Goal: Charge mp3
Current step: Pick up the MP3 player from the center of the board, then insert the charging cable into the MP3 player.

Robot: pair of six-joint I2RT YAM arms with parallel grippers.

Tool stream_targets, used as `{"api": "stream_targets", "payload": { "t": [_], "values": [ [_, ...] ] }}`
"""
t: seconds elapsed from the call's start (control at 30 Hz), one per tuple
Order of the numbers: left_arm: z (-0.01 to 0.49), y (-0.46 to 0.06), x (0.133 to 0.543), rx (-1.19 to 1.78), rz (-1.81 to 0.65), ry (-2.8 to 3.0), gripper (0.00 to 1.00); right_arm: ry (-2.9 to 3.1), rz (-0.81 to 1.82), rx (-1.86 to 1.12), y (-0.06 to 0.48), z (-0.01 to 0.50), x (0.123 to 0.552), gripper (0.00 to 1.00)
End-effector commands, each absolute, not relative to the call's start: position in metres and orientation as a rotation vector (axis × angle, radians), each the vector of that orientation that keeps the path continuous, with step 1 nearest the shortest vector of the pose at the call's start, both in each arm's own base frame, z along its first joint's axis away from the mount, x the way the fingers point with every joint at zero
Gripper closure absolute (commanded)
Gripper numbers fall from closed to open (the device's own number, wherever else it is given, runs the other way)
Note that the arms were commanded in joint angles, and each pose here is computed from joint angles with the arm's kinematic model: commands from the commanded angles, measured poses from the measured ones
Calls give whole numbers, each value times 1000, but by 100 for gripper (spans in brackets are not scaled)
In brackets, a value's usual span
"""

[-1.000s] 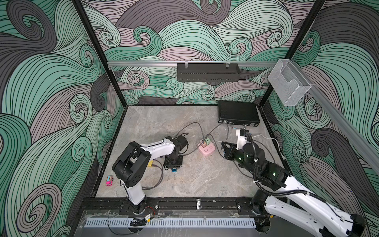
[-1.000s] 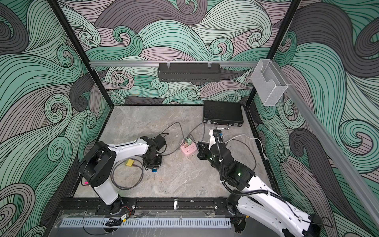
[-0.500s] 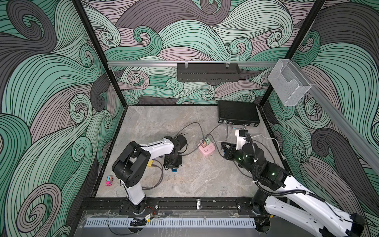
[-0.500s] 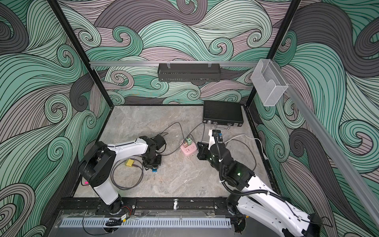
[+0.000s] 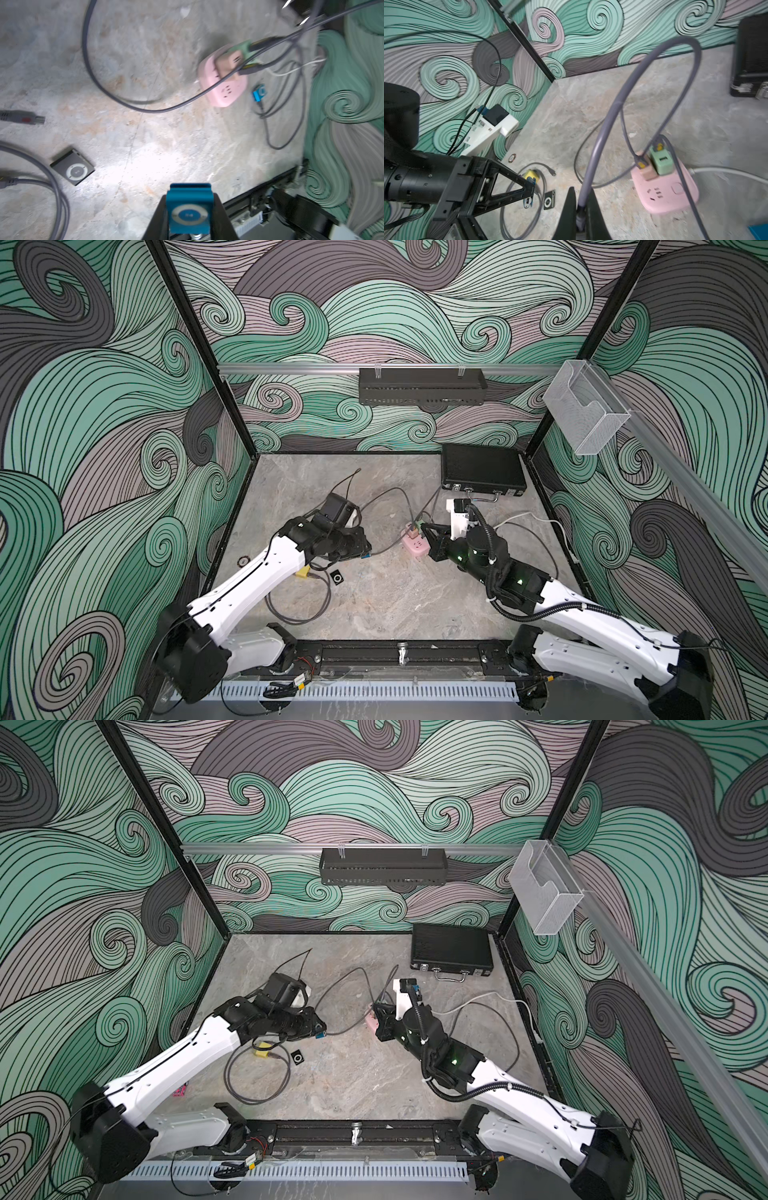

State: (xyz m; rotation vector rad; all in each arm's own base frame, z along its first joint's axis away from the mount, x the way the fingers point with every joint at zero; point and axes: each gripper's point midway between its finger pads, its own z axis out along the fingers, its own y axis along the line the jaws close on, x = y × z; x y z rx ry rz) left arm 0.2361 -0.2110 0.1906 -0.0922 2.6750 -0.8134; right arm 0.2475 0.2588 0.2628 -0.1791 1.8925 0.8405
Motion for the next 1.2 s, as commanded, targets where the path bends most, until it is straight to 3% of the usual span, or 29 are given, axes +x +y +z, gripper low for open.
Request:
{"api": "stream_targets", "payload": {
  "t": [0.0, 0.3, 0.57, 1.17],
  "values": [
    [218, -220, 239, -129, -953, 2584, 80, 1636, 976, -231, 281, 320, 243, 100],
    [290, -221, 250, -206, -1137, 2309, 80, 1404, 1050, -332, 317, 364, 229, 100],
    [306, -219, 259, -303, -1214, 2189, 80, 1265, 1136, -292, 328, 392, 227, 100],
    [339, -224, 266, -351, -1351, 2039, 79, 1263, 1098, -191, 342, 377, 243, 100]
  ]
}}
